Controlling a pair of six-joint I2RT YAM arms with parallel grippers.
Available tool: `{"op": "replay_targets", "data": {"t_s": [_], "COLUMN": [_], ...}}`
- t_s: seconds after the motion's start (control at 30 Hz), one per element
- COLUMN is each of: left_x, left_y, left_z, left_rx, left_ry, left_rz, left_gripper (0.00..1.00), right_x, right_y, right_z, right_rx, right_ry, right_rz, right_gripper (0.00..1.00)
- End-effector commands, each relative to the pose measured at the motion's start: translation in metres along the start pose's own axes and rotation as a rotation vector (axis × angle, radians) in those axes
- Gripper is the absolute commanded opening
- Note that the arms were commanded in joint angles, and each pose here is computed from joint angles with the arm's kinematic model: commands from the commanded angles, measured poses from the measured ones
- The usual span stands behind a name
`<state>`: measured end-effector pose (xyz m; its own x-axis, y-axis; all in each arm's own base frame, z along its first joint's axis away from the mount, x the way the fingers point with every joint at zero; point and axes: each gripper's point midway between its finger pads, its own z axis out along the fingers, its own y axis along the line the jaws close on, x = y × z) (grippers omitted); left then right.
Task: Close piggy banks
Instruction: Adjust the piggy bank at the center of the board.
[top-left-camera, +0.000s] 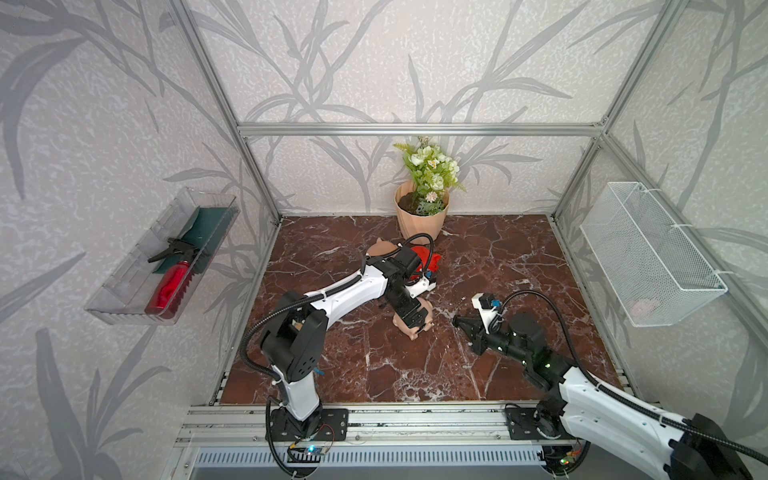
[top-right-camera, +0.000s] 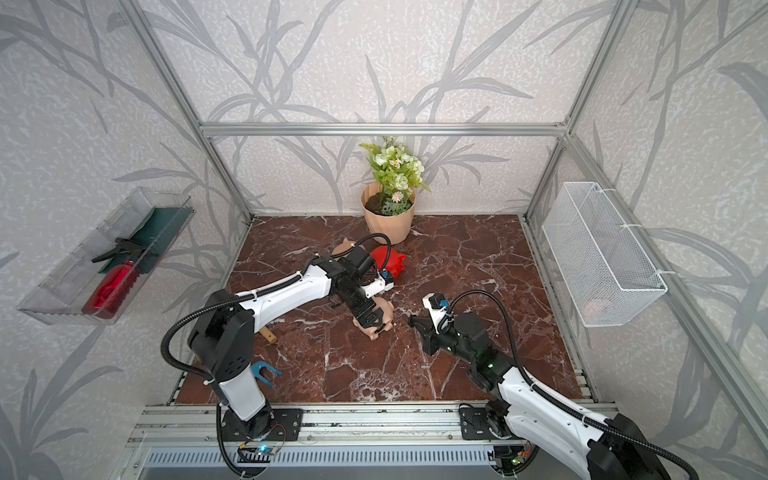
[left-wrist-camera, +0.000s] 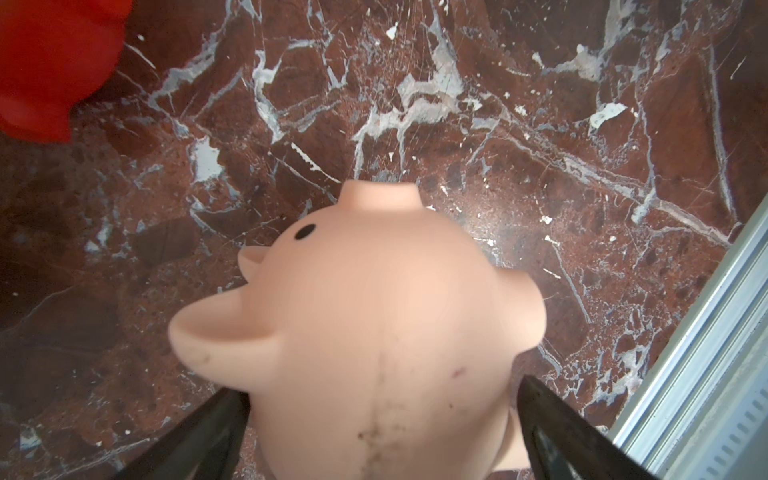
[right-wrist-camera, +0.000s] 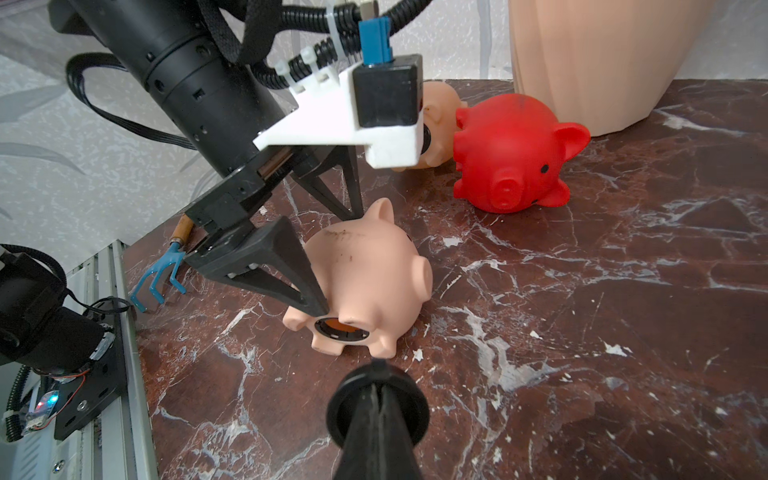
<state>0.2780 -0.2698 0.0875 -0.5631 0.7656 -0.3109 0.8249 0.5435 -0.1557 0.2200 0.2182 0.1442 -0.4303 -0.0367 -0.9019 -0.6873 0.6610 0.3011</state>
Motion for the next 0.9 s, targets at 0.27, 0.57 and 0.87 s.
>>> {"op": "replay_targets", "data": {"t_s": [0.27,0.57,0.87], "left_x": [-0.001,0.008,0.004], "left_y": [0.001,-0.002,-0.015], "left_z": [0.006,0.014,0.021], "left_rx": [0.004,0.111,0.269], "left_ry": [0.028,0.034,0.039], "left_rz": [-0.007,-0.077,-0.168], "left_gripper": [0.95,0.88,0.87], "right_x": [-0.001,0.007,0.011], "right_y": [0.002,0.012,0.019], "right_z": [0.003,0.011,0.02], "right_rx": [-0.014,-0.094,-0.157], "right_ry": [-0.006,-0.008,-0.033], "right_rz": [0.001,-0.054,-0.123], "right_gripper": [0.0,0.0,0.0]}}
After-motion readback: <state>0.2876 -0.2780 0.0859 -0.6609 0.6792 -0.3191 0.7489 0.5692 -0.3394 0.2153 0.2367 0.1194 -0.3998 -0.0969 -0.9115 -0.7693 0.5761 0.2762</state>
